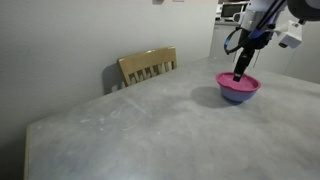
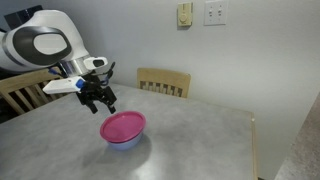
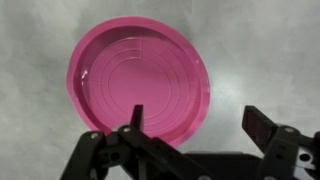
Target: Remove the pink plate from the blue bowl.
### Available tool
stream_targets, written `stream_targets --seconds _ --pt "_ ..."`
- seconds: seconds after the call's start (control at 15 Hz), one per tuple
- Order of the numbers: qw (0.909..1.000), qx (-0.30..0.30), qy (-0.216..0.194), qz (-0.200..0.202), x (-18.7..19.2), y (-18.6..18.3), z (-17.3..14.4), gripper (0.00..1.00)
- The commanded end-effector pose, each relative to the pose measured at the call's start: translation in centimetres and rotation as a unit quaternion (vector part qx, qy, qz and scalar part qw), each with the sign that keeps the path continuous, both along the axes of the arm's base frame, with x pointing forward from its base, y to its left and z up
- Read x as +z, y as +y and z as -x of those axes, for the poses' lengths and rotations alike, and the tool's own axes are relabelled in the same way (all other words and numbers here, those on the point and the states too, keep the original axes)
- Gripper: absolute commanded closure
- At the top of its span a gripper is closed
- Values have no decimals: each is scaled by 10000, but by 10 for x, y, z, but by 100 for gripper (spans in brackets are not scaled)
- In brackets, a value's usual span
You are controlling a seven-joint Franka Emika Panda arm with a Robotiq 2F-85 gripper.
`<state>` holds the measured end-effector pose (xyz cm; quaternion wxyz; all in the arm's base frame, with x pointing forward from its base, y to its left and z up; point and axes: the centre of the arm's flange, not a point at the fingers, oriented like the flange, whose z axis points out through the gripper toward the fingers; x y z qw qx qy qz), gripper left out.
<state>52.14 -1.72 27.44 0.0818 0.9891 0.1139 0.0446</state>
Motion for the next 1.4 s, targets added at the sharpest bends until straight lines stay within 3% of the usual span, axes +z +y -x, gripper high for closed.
stream_targets --seconds 0.0,0.33,1.07,1.13,1.33 --pt "9999 53 108 -98 -17 -13 -20 0" --pt "9993 231 292 -3 -15 -8 -39 0" --pt "9959 594 683 -36 -15 -5 -49 0" --pt "9975 472 517 -42 -16 -1 -42 0" --pt "9975 470 527 -38 -16 -1 -43 0"
